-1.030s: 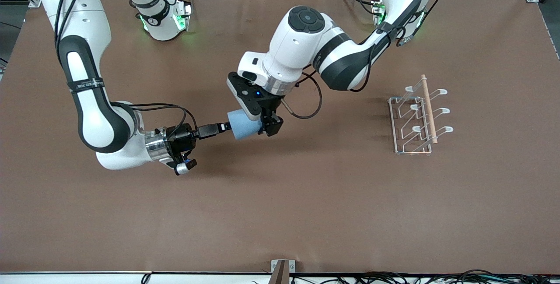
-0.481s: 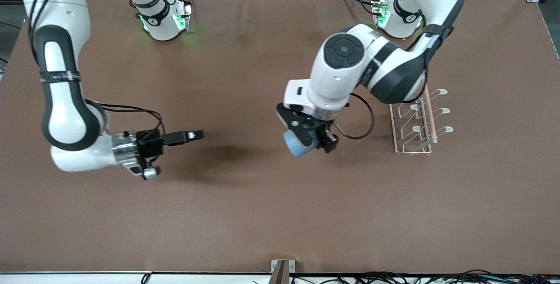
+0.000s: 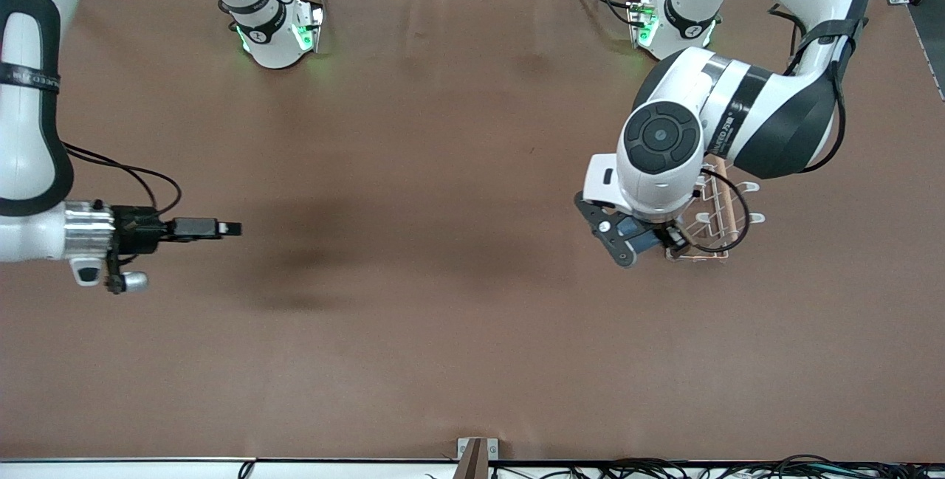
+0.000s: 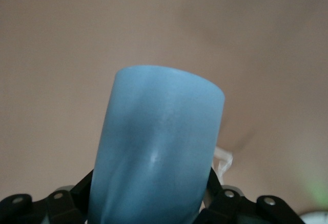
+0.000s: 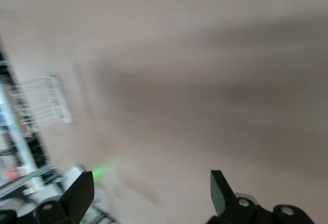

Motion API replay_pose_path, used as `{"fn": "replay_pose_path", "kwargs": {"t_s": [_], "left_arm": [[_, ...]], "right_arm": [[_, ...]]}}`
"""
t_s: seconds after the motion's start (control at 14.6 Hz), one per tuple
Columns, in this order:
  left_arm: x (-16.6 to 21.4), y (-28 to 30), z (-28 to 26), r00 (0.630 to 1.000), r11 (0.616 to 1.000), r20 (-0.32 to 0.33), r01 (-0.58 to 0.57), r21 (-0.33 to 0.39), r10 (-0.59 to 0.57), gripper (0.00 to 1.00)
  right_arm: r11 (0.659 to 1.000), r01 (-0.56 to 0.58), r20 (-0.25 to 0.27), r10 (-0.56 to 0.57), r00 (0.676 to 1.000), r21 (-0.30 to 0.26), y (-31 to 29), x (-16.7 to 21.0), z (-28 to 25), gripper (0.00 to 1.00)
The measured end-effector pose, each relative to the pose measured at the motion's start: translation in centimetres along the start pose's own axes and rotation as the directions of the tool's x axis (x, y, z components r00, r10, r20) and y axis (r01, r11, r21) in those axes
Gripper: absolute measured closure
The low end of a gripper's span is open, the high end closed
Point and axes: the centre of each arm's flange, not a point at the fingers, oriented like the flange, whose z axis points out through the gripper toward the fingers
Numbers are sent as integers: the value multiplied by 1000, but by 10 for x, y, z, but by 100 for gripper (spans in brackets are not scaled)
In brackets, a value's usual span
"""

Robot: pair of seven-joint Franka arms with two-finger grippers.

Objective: Hang cup on cup holder
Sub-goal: 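Carry the cup to the rack with the left gripper while the right retracts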

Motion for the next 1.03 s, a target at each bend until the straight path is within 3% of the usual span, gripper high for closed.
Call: {"fn": "replay_pose_path", "kwargs": {"t_s": [0.21,0.41,0.55,0.76,0.89,1.03], "left_arm": [[-7,4,29,981,997,191,-33,74,18,21],[-13,2,66,943,990,330,-87,113,46,21],[-19,-1,91,916,986,397,-113,124,55,21],[-22,5,121,869,976,489,-164,142,74,21],[-21,14,132,846,971,526,-193,144,91,21],[-21,20,140,828,966,552,-213,145,100,21]], "right_arm": [[972,3,-36,-12,999,-236,-15,-19,-52,0],[895,26,-83,-70,994,-446,-52,-37,-101,0],[870,19,-128,-94,987,-492,-73,-48,-126,0],[838,-90,-204,-25,979,-538,-97,-63,-156,0],[832,-111,-246,-32,969,-544,-115,-69,-173,0],[833,-112,-224,-15,974,-542,-122,-80,-182,0]]}}
